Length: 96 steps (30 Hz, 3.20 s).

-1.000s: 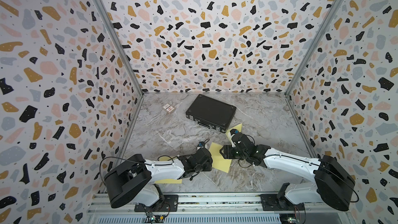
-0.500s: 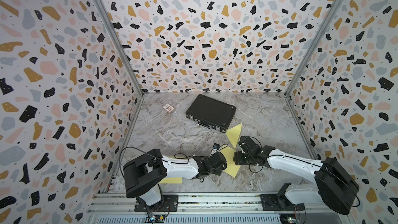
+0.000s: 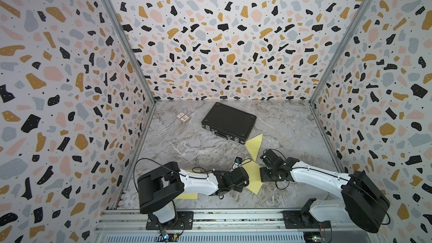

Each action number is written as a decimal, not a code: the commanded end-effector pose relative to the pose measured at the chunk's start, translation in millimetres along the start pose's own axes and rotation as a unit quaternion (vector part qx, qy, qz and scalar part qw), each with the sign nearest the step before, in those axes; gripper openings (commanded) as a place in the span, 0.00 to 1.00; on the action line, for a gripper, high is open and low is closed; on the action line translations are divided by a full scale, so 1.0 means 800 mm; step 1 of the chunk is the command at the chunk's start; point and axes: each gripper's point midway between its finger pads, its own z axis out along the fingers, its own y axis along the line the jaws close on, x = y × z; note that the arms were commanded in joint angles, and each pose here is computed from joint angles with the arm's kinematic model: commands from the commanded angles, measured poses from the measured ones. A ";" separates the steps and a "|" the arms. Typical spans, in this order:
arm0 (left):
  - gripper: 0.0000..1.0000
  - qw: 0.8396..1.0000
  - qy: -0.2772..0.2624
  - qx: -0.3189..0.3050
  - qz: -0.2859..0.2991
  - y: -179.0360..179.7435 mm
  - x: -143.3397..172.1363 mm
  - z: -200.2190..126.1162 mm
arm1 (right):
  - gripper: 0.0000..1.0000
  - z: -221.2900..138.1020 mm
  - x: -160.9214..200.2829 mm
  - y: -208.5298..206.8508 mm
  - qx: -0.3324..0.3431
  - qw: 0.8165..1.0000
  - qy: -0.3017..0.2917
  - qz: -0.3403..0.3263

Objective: Fold the square paper diagonally
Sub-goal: Fold the paper at the center of the board.

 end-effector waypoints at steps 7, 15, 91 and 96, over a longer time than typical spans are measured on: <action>0.15 0.972 0.215 -0.079 0.046 0.069 0.151 0.006 | 0.72 0.013 -0.011 0.012 -0.019 1.000 0.008 0.006; 0.15 0.972 0.217 -0.082 0.048 0.070 0.154 0.007 | 0.68 0.023 -0.004 -0.011 0.036 0.999 0.026 -0.007; 0.14 0.969 0.216 -0.105 0.053 0.080 0.157 0.009 | 0.55 -0.058 -0.031 0.108 -0.335 0.942 -0.018 0.013; 0.14 0.969 0.217 -0.105 0.052 0.081 0.159 0.009 | 0.50 -0.045 -0.021 0.085 -0.274 0.962 -0.001 -0.006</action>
